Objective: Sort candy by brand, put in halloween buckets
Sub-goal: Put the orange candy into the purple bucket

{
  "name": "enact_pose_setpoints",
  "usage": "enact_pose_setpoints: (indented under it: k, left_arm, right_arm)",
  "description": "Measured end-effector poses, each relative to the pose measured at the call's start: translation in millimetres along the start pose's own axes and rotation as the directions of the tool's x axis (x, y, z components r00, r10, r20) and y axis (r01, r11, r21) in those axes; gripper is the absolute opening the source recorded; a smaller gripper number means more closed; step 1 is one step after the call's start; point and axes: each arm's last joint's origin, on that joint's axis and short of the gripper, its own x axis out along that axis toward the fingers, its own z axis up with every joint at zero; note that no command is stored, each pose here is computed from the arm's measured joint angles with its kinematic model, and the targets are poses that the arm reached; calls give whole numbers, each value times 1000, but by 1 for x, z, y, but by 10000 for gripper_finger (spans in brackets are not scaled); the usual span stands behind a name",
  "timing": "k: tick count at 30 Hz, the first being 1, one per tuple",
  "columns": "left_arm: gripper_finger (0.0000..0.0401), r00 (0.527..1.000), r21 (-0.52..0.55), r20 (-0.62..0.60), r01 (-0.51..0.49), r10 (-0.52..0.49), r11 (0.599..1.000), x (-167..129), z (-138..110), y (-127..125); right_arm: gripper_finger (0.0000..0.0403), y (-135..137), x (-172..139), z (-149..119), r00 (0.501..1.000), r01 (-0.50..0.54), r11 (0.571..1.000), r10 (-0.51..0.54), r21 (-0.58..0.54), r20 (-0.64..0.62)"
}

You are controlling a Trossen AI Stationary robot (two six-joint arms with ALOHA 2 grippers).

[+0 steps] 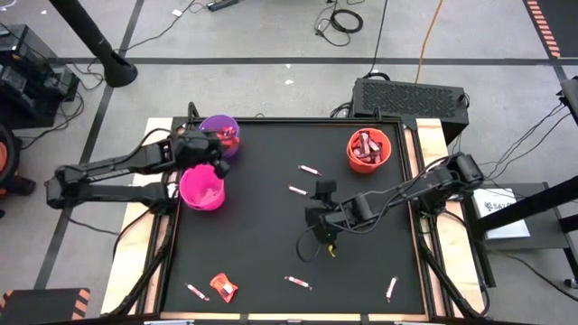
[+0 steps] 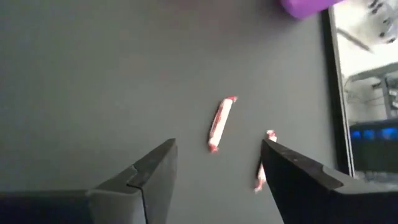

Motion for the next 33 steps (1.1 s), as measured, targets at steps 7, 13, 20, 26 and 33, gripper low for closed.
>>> enact_pose_setpoints:
  k: [7,13,20,26,33]
  left_arm:
    - [1,989,-21,-112,-97,94,995,21,-3,23]
    - [1,981,-70,-105,-174,166,982,25,-1,40]
    - [1,979,-131,-57,-199,193,971,12,15,51]
    - [1,962,-159,-197,-223,190,962,25,5,54]
    - [1,952,-207,-269,-207,148,956,44,1,50]
  right_arm:
    - [214,-28,8,-31,992,47,995,-57,93,116]
    - [212,-43,6,-65,952,19,986,-68,166,298]
    - [212,-41,14,-89,841,-146,976,37,162,540]
    - [212,-34,12,-90,754,-289,950,151,117,639]
    - [212,-26,6,-89,731,-332,940,201,82,652]
